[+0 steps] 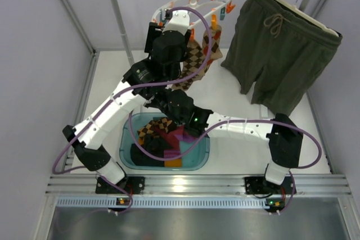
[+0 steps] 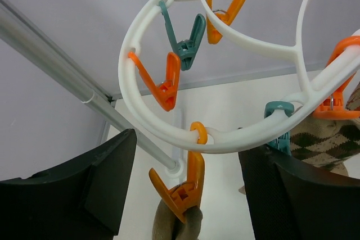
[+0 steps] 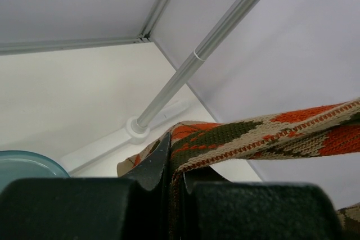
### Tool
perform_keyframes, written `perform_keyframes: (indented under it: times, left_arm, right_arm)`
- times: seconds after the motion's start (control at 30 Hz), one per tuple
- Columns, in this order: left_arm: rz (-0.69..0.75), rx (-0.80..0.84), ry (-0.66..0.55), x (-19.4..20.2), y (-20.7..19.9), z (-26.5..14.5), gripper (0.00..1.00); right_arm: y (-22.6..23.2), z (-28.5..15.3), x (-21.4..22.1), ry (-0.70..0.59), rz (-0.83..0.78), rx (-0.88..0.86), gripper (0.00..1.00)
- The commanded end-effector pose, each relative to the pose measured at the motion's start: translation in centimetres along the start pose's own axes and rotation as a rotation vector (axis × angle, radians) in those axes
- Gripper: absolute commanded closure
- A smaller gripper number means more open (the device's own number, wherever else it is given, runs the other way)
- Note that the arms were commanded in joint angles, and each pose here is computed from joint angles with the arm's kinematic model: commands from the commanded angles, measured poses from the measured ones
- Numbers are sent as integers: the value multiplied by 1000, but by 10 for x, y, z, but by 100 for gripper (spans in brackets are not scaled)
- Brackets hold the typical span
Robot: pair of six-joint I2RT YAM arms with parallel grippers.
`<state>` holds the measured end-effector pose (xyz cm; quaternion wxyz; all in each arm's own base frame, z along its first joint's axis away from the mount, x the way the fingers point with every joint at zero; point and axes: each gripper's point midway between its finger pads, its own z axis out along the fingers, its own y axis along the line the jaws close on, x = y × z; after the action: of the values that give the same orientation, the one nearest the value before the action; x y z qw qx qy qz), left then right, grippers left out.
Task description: Remove the socks clipped to the hanger
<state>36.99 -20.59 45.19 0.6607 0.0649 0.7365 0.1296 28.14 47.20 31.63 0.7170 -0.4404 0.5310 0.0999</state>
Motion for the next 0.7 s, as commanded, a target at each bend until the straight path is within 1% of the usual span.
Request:
perform_keyframes:
  times: [0.0, 0.13, 0.17, 0.2, 0.23, 0.27, 0.33, 0.37, 0.4, 0.43, 0.47, 0.5, 0.57, 0.6, 0.67]
  left_arm:
    - [-26, -22, -14, -5, 6, 1, 24]
    - [-21, -18, -8, -1, 4, 1, 30]
    - [-14, -19, -4, 1, 2, 2, 38]
    - [-16, -22, -4, 1, 3, 2, 40]
    - [-14, -22, -4, 1, 2, 2, 46]
    - [-17, -27, -4, 1, 4, 2, 48]
    - [-20, -21, -6, 0, 3, 2, 56]
    - [-22, -20, -8, -1, 3, 2, 62]
    - [-22, -19, -10, -2, 4, 1, 65]
    - [-24, -19, -12, -4, 4, 2, 72]
    - [-23, -23, -15, -6, 5, 1, 82]
    - [-28, -20, -19, -8, 6, 1, 84]
    - [-26, -19, -19, -8, 4, 2, 97]
    - [-30, -11, -23, -10, 4, 1, 100]
    - [-33, -10, -24, -10, 4, 1, 100]
  right_arm:
    - [-7, -10, -29, -69, 53, 5, 100]
    - [-9, -11, -35, -85, 79, 8, 100]
    - [-9, -11, -37, -89, 83, 4, 100]
    - [-10, -11, -38, -90, 90, 8, 100]
    - [-11, -11, -38, -91, 95, 9, 100]
    - [-11, -11, -38, -90, 95, 11, 100]
    - [-13, -11, -39, -93, 101, 14, 100]
    - [-12, -12, -39, -90, 98, 13, 100]
    - [-12, -13, -39, -91, 100, 11, 100]
    - [-13, -13, -38, -91, 104, 15, 100]
    - [-13, -14, -37, -88, 104, 14, 100]
    - [-13, -16, -36, -86, 110, 13, 100]
    - [-13, -20, -34, -88, 121, 14, 100]
    - [-11, -26, -28, -82, 126, 10, 100]
    - [-12, -36, -22, -83, 141, 12, 100]
